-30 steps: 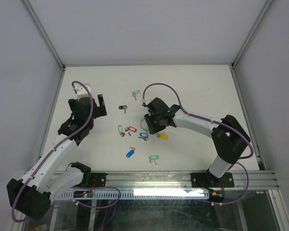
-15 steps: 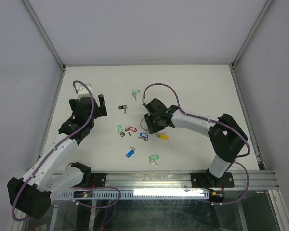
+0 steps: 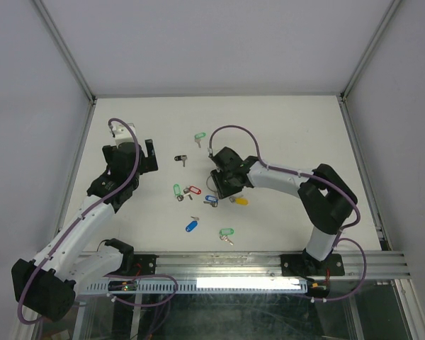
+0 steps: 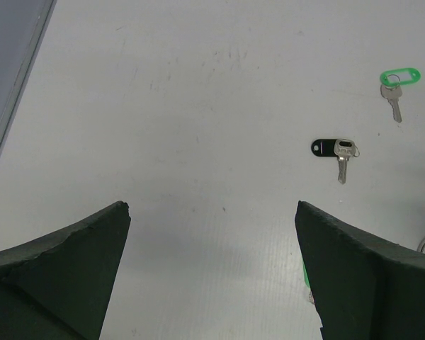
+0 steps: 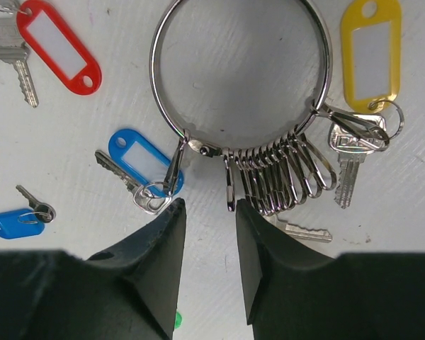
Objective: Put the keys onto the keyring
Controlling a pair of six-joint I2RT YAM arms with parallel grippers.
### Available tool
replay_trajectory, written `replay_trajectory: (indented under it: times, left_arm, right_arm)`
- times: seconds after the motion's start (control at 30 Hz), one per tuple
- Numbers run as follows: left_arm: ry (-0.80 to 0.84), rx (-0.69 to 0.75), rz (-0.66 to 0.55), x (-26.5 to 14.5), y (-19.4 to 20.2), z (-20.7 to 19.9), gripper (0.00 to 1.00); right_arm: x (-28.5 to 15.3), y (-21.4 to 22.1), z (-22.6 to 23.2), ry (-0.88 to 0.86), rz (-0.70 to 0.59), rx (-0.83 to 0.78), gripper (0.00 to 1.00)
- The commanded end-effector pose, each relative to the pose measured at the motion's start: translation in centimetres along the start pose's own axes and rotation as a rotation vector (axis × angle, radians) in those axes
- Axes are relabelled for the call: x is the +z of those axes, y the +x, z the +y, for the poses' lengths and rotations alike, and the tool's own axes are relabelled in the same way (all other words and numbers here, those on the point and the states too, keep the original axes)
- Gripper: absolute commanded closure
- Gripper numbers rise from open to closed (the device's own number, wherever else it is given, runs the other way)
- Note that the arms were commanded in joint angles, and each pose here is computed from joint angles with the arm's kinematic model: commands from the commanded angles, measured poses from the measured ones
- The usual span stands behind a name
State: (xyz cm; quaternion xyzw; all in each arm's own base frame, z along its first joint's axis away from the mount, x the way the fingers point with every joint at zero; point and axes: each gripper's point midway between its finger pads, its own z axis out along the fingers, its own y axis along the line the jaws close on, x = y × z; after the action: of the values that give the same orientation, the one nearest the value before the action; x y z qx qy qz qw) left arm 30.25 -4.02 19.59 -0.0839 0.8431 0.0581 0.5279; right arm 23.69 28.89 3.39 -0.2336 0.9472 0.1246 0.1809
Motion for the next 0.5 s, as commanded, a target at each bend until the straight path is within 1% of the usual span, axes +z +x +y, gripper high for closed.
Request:
replay_trajectory:
  times: [0.0,0.3,0.47]
  left_arm:
    - [0.023,-0.026,-0.054,-0.33,-2.55,-0.4,0.01]
    - [0.025,-0.023,-0.053,-0.3,-2.5,-0.45,0.01]
    - [0.026,-0.022,-0.051,-0.26,-2.47,-0.5,0.01]
  right_arm:
    - [0.19,-1.33,0.33,0.003,-0.044,-0.008,0.63]
    - [0.84,-1.07,0.51,-0.01,-0.031,-0.012,0.63]
    - [0.99,-1.27,0.68,-0.017,-0.037,-0.016,0.67]
